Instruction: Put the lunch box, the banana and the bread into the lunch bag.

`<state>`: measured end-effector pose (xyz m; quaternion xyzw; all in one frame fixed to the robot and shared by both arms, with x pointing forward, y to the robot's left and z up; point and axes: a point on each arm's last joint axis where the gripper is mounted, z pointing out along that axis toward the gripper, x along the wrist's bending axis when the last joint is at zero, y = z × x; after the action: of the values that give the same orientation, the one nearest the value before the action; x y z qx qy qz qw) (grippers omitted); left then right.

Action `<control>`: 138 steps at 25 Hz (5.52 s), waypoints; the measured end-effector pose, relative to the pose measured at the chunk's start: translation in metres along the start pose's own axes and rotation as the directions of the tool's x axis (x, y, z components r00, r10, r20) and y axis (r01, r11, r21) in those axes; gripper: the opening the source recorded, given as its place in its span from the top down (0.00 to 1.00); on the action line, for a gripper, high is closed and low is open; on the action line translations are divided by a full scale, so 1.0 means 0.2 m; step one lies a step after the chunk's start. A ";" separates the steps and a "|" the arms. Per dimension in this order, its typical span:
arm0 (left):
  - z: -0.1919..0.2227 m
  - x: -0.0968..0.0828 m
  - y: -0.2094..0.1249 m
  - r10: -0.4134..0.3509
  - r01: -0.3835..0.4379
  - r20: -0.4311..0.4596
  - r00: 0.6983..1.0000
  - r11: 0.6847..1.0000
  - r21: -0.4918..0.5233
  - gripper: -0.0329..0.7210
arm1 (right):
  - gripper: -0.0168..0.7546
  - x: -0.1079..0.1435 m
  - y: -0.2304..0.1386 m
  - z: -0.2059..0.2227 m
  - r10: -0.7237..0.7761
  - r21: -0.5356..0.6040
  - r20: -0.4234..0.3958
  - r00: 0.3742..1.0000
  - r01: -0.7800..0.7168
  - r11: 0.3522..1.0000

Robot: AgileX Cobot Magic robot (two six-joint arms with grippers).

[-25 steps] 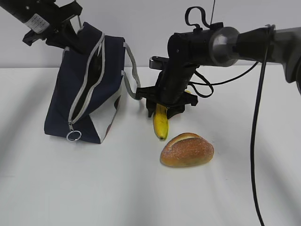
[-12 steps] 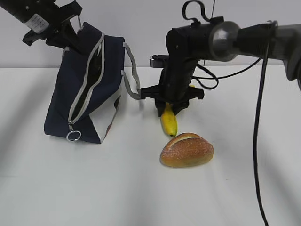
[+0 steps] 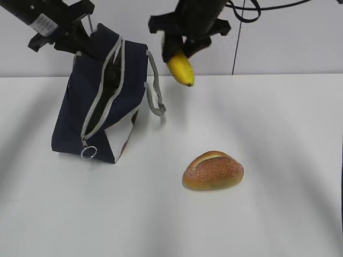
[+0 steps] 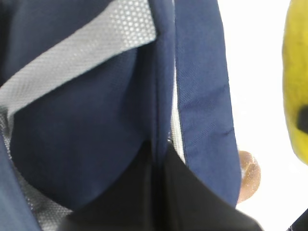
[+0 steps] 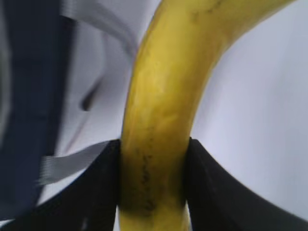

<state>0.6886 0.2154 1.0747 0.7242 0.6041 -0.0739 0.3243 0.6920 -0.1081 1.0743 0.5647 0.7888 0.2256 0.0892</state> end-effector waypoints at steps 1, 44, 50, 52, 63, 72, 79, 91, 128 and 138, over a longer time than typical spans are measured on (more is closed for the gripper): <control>0.00 0.00 0.00 0.001 -0.001 0.000 1.000 1.000 -0.001 0.96 | 0.61 0.03 0.01 -0.03 -0.028 -0.020 -0.057 0.998 0.027 0.999; -0.03 -0.02 0.00 -0.003 0.004 0.020 1.000 1.000 -0.014 0.96 | 0.17 0.32 0.01 0.38 -0.114 -0.051 -0.461 0.880 0.102 0.993; -0.03 -0.02 0.00 -0.003 0.004 0.020 1.000 1.000 -0.014 0.96 | 0.25 0.14 0.14 0.08 -0.165 -0.171 -0.353 0.921 0.110 0.979; -0.03 -0.02 0.00 -0.003 0.004 0.020 1.000 1.000 -0.014 0.96 | 0.26 0.09 0.15 0.00 -0.161 -0.187 -0.283 0.945 0.110 0.976; -0.03 -0.02 0.00 -0.003 0.004 0.020 1.000 1.000 -0.014 0.96 | 0.26 -0.01 -0.12 -0.15 -0.156 0.051 -0.054 0.986 0.159 0.986; -0.03 -0.02 0.00 -0.003 0.004 0.020 1.000 1.000 -0.014 0.96 | 0.26 -0.04 -0.48 -0.21 -0.321 0.240 -0.087 0.943 0.332 0.912; -0.03 -0.02 0.00 -0.003 0.003 0.021 1.000 1.000 -0.014 0.96 | 0.26 -0.05 -0.68 -0.14 -0.362 0.336 -0.176 0.915 0.401 0.852; -0.03 -0.02 0.00 -0.003 0.003 0.021 1.000 1.000 -0.014 0.96 | 0.26 -0.06 -0.73 -0.05 -0.641 0.212 -0.243 0.728 0.684 0.698; -0.03 -0.02 0.00 -0.003 0.003 0.021 1.000 1.000 -0.014 0.96 | 0.42 -0.10 -0.77 0.39 -0.810 0.130 -0.352 0.468 0.882 0.453; -0.03 -0.02 0.00 -0.003 0.003 0.021 1.000 1.000 -0.014 0.96 | 0.44 -0.07 -0.60 0.25 -0.760 0.155 -0.358 0.543 0.837 0.525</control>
<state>0.6860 0.2152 1.0816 0.7203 0.6022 -0.0777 0.3354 0.6144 -0.1387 0.9733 0.1100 0.9888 0.1009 -0.0043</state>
